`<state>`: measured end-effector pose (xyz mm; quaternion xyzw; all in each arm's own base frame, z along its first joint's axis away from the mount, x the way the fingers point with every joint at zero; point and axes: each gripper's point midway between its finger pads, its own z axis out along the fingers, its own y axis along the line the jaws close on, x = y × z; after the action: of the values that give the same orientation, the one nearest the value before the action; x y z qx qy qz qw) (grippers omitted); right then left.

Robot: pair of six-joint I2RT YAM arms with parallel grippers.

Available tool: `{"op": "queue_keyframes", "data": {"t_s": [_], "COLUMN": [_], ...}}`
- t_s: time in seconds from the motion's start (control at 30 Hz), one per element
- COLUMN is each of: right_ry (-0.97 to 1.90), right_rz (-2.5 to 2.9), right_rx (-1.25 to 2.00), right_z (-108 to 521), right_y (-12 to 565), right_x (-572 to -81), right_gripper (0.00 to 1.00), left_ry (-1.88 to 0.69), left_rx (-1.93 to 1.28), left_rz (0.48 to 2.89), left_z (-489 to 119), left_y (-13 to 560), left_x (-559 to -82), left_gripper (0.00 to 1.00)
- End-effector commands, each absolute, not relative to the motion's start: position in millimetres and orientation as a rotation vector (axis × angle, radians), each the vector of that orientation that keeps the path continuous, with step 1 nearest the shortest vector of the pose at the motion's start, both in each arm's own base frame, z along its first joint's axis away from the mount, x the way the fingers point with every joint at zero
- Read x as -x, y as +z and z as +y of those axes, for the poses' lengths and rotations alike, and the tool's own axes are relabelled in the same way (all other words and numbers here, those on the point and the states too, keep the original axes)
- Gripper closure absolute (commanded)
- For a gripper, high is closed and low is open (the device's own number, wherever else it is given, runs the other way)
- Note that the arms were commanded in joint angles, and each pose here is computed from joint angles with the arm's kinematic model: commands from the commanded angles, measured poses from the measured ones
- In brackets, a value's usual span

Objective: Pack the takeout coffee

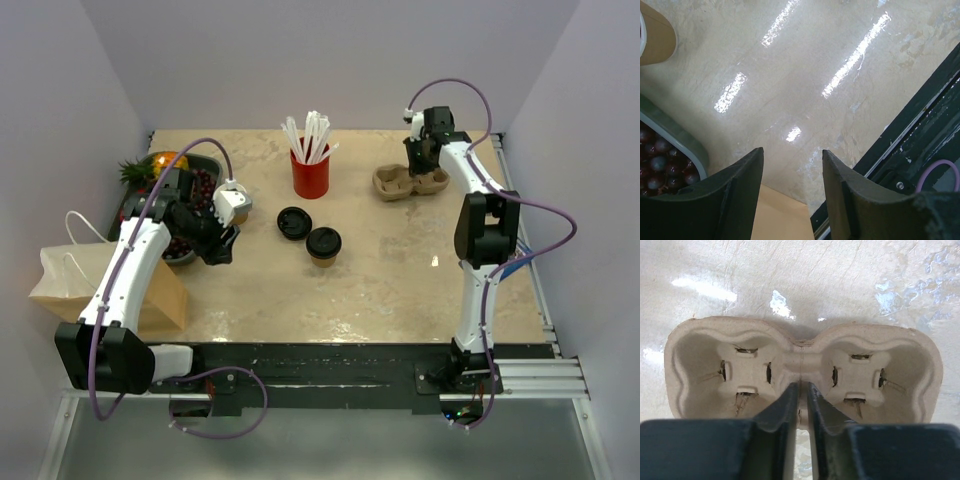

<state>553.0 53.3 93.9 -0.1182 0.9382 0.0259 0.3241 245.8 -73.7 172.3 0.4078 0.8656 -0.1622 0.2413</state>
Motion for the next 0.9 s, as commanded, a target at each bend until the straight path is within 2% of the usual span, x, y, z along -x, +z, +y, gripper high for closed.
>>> {"op": "queue_keyframes", "data": {"t_s": [0.0,0.07,0.1,0.13,0.23,0.33,0.87], "right_ry": [0.099,0.093,0.091,0.086,0.064,0.069,0.077], "right_rz": [2.393,2.388,2.392,2.398,2.417,2.43,2.445], "right_rx": [0.33,0.332,0.322,0.318,0.309,0.305,0.308], "right_z": [59.2,58.5,58.0,57.8,53.7,54.1,56.2], "right_y": [121.8,124.3,123.6,121.3,111.8,106.5,93.8], "right_x": [-560.5,-560.5,-560.3,-560.0,-559.9,-558.5,-563.4], "right_gripper": [0.85,0.82,0.75,0.6,0.46,0.43,0.44], "left_ry": [-0.464,-0.465,-0.466,-0.467,-0.466,-0.465,-0.457], "left_rx": [-1.11,-1.112,-1.114,-1.112,-1.11,-1.11,-1.105], "left_rz": [2.314,2.312,2.313,2.314,2.314,2.315,2.322], "left_z": [-79.3,-79.5,-79.4,-79.5,-79.5,-79.2,-78.0], "left_y": [179.7,179.4,178.5,178.1,178.6,179.0,179.1], "left_x": [-253.5,-253.5,-253.0,-253.0,-253.3,-252.4,-251.6], "left_gripper": [0.45,0.45,0.45,0.45,0.45,0.45,0.45]}}
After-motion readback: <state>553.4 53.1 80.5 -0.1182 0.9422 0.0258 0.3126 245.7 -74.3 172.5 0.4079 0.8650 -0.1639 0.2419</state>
